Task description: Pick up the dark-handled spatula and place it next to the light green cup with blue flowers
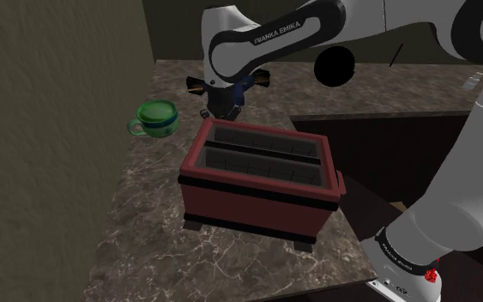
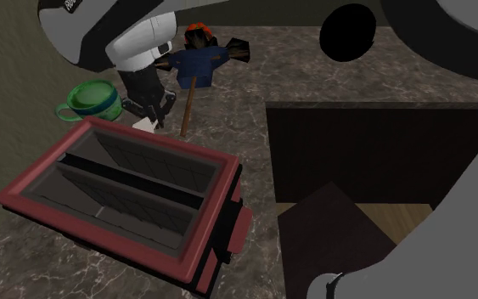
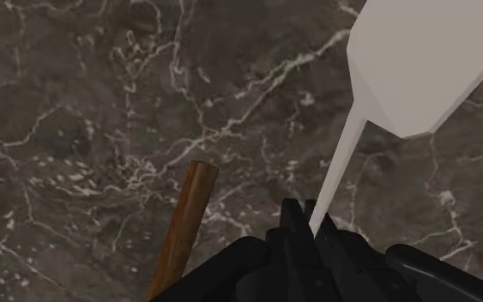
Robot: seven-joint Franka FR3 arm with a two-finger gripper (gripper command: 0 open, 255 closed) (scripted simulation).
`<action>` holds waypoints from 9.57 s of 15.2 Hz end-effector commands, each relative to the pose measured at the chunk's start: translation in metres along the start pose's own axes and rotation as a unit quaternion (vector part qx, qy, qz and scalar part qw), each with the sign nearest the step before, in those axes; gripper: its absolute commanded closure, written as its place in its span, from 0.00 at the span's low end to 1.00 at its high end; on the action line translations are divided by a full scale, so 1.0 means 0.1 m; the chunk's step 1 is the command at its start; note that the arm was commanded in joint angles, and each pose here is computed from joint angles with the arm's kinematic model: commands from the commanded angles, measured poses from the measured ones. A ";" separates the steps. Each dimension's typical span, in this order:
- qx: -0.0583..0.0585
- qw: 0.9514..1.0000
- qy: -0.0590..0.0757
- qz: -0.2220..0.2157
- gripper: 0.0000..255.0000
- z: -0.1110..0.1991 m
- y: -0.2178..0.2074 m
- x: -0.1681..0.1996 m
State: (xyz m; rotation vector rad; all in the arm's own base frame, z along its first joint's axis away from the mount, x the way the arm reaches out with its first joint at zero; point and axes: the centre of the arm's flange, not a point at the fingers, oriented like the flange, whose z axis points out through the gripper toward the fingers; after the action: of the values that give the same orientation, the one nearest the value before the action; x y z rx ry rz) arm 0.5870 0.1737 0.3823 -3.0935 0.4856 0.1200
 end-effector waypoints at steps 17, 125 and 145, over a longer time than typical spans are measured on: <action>0.099 0.984 -0.141 0.041 0.00 0.10 0.32 0.53; 0.099 0.984 -0.141 0.041 1.00 -0.02 -1.58 0.02; 0.099 0.984 -0.141 0.041 0.00 -0.50 -1.47 0.16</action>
State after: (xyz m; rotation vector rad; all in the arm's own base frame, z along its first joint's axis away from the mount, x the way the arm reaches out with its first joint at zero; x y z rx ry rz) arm 0.6511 0.3082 0.4294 -2.8005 0.5740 0.4734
